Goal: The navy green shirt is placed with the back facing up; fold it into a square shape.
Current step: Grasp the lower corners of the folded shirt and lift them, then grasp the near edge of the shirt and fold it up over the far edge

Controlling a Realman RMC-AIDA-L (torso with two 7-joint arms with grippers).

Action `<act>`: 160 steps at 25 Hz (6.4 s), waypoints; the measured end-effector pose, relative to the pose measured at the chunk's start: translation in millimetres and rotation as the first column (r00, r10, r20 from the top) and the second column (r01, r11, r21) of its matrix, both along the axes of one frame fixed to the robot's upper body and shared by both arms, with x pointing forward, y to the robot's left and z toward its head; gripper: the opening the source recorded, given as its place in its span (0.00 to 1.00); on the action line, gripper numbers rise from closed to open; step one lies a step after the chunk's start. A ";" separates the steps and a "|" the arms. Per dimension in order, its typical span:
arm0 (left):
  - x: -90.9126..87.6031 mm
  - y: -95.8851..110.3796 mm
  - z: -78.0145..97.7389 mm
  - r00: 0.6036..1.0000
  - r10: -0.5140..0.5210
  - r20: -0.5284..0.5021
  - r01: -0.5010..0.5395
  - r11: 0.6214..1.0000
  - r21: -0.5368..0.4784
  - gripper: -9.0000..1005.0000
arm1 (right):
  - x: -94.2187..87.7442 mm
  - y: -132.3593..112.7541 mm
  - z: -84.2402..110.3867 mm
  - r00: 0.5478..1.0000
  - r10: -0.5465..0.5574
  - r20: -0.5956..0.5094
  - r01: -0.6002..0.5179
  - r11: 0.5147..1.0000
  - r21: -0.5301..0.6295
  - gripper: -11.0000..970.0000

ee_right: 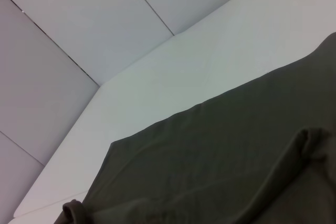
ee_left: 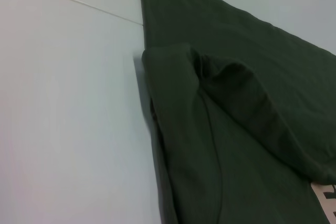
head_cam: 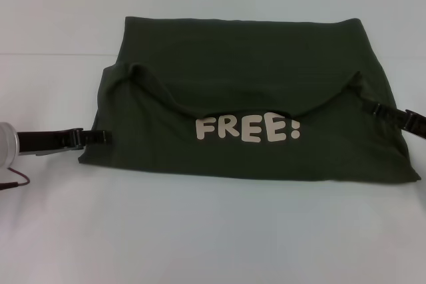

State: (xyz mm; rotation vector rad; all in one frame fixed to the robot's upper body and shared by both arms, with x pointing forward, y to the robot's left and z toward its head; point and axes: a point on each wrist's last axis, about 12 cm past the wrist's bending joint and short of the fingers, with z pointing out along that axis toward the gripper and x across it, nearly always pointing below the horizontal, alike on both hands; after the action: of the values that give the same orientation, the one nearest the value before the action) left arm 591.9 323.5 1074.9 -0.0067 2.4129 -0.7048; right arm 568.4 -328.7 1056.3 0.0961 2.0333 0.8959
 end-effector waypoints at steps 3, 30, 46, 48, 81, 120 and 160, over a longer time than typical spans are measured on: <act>1.3 -2.2 -0.6 1.000 -0.005 0.001 0.005 1.000 0.006 0.79 | 0.0 0.2 -0.3 1.000 -0.001 -0.001 0.001 1.000 0.000 0.92; 2.4 -14.9 -1.3 0.996 -0.081 -0.023 0.083 0.991 0.107 0.51 | 0.4 2.0 -0.8 1.000 -0.002 -0.003 0.002 1.000 0.003 0.91; 2.2 -12.6 -0.9 0.996 -0.084 -0.025 0.086 0.990 0.114 0.02 | 16.0 -19.8 39.2 0.990 0.059 -0.126 -0.070 0.994 -0.080 0.91; 2.4 -11.8 -0.4 0.996 -0.085 -0.025 0.087 0.989 0.116 0.02 | 24.2 -29.0 61.1 0.976 0.043 -0.215 -0.072 0.989 -0.127 0.91; 1.9 -11.6 0.5 0.996 -0.086 -0.024 0.089 0.990 0.107 0.02 | 52.5 20.0 49.5 0.832 0.028 -0.554 -0.273 0.889 -0.366 0.91; -20.9 -10.8 9.2 0.946 -0.264 -0.187 0.269 0.963 0.003 0.04 | 19.7 11.3 46.7 0.744 0.236 -0.625 -0.497 0.821 -0.281 0.04; -75.1 44.7 51.7 0.931 -0.345 -0.116 0.283 0.887 -0.365 0.07 | -52.0 -56.3 47.7 0.806 0.431 -0.404 -0.400 0.902 0.164 0.04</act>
State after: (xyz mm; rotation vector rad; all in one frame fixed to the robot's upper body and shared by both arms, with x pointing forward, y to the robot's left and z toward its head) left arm 516.8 368.2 1126.6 0.1931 2.4520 -1.3232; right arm 516.4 -385.1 1104.0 -0.1345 2.4929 1.3165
